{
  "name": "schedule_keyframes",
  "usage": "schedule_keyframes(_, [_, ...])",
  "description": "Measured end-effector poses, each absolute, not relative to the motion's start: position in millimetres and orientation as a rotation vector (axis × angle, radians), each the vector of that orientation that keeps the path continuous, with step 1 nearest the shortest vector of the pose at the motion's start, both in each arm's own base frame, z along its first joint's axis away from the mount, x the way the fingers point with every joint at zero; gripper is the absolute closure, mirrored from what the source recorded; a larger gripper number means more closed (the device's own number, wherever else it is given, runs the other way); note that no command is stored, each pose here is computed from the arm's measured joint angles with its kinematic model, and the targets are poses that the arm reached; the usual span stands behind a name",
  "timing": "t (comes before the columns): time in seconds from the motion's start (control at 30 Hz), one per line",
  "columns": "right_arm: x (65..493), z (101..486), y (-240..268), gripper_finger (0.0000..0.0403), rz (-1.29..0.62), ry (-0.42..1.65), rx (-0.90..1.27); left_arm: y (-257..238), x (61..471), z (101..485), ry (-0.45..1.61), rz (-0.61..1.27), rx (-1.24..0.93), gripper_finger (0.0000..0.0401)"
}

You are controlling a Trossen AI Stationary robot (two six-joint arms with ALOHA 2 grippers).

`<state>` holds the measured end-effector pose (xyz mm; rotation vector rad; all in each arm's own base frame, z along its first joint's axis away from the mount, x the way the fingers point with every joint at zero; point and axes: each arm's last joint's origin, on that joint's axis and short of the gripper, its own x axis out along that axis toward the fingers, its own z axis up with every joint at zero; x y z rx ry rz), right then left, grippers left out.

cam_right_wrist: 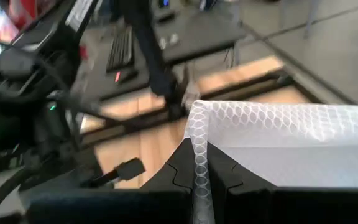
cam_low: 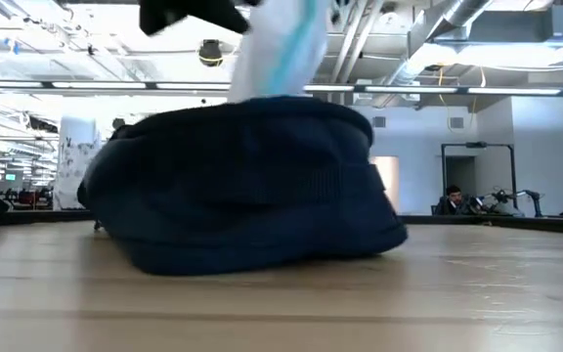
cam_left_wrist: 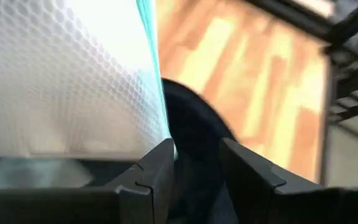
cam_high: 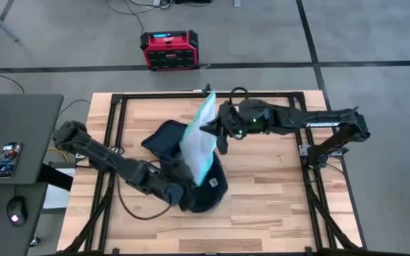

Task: Unpack backpack
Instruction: Put the zip bag into the backpack

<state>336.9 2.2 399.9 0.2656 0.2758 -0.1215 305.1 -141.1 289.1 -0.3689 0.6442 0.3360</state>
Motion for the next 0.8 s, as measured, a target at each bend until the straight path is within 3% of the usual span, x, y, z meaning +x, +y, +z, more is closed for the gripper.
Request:
schedule_keyframes(0.3, [340.6,372.3,30.8,0.0403,-0.395,0.162,0.293,-95.6,257.2,303.1,0.827,0.618,-0.183,0.0285])
schedule_keyframes(0.43, [349.7,337.3,35.9,0.0403,-0.581,0.034,0.341,-88.4,256.2,310.9,0.81,0.588,-0.148,0.0285])
schedule_keyframes(0.6, [377.0,279.3,38.9,0.0403,-0.596,-0.102,0.434,-84.5,253.0,321.6,0.788,0.521,-0.126,0.0285])
schedule_keyframes(0.8, [404.0,272.4,33.9,0.0403,-0.607,-0.228,0.443,-83.3,247.6,326.1,0.816,0.458,-0.114,0.0285])
